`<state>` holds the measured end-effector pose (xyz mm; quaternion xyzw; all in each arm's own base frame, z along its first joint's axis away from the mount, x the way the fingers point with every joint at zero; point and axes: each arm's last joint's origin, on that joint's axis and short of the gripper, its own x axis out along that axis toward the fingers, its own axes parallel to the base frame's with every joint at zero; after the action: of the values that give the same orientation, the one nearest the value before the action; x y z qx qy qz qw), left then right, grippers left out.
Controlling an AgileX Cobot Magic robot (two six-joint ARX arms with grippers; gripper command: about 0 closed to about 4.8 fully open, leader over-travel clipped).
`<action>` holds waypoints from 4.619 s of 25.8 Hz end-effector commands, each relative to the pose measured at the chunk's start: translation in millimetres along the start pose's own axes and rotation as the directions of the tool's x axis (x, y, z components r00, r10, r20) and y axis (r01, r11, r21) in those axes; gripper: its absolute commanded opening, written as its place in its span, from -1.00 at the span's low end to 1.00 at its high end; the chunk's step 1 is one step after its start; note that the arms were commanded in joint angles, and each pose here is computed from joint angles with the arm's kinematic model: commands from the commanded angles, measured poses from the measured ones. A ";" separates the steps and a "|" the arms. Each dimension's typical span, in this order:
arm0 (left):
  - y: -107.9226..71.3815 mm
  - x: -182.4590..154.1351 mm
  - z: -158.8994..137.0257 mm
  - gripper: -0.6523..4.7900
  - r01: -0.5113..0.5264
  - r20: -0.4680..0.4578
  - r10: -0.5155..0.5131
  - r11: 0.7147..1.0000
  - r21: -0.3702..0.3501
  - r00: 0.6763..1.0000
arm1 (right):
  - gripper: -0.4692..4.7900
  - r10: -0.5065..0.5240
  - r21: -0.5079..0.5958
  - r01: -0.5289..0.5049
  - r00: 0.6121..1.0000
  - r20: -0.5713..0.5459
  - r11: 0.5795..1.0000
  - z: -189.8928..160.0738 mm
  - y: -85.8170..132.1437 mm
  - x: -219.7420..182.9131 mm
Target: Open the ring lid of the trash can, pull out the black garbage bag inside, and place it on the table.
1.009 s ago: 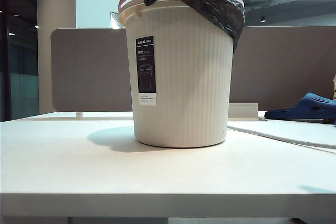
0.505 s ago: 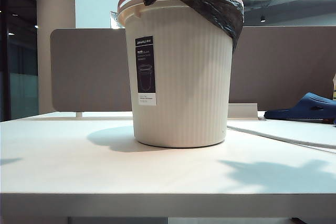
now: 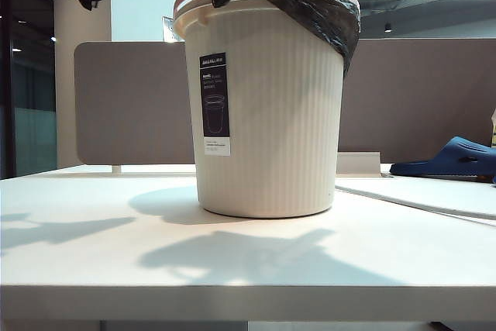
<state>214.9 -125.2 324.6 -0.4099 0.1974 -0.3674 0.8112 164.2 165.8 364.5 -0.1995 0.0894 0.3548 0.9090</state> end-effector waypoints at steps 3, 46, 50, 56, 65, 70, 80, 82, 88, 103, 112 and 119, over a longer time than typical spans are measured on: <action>-2.3 -0.5 2.5 0.05 -0.003 0.038 0.003 1.000 0.021 0.999 | -0.83 -0.033 0.004 0.033 0.997 0.069 0.999 8.3 -3.5 -1.4; 1.3 17.5 11.9 0.43 0.091 0.199 -0.072 0.992 -0.090 0.977 | -0.83 0.068 -0.036 -0.065 0.994 0.090 0.997 8.4 0.9 0.4; -1.3 17.2 14.0 0.43 0.112 0.223 -0.092 0.991 -0.080 0.971 | -0.83 0.072 -0.135 -0.060 0.994 0.086 0.989 8.0 1.5 2.3; -0.2 25.0 16.9 0.43 0.153 0.239 -0.125 0.983 -0.102 0.963 | -0.83 0.099 -0.223 -0.082 0.993 0.067 0.971 5.2 3.9 10.4; -7.5 40.2 27.5 0.43 0.191 0.219 -0.168 0.978 -0.085 0.961 | -0.83 0.139 -0.411 -0.107 0.989 0.049 0.905 3.1 18.4 30.7; -11.4 39.7 30.3 0.43 0.212 0.233 -0.191 0.975 -0.071 0.954 | -0.83 0.097 -0.465 -0.040 0.990 0.100 0.884 8.3 20.8 37.1; -14.7 38.8 31.0 0.43 0.252 0.217 -0.235 0.966 -0.052 0.947 | -0.83 0.055 -0.554 0.053 0.983 0.176 0.831 14.1 17.9 44.8; -16.3 38.2 31.1 0.43 0.270 0.203 -0.256 0.962 -0.045 0.945 | -0.83 0.055 -0.578 0.055 0.984 0.171 0.814 12.9 17.6 47.6; -20.5 37.0 31.7 0.43 0.319 0.175 -0.310 0.947 -0.024 0.934 | -0.83 0.035 -0.672 0.072 0.989 0.144 0.737 8.4 18.1 57.3; -22.0 36.6 29.8 0.43 0.356 0.101 -0.353 0.934 -0.016 0.930 | -0.83 -0.118 -0.661 0.257 0.961 0.248 0.705 14.9 0.6 65.7; -22.0 36.6 29.8 0.43 0.357 0.100 -0.353 0.934 -0.015 0.930 | -0.83 -0.190 -0.644 0.332 0.940 0.282 0.689 12.2 -14.2 75.4; -21.9 36.4 29.7 0.43 0.362 0.086 -0.360 0.932 -0.011 0.929 | -0.83 -0.224 -0.637 0.399 0.913 0.341 0.659 17.9 -16.4 74.1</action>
<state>249.6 -146.7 354.8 -0.4702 0.1018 -0.4800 0.7336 231.5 208.3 355.0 -0.5021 -0.1707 0.2365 0.8141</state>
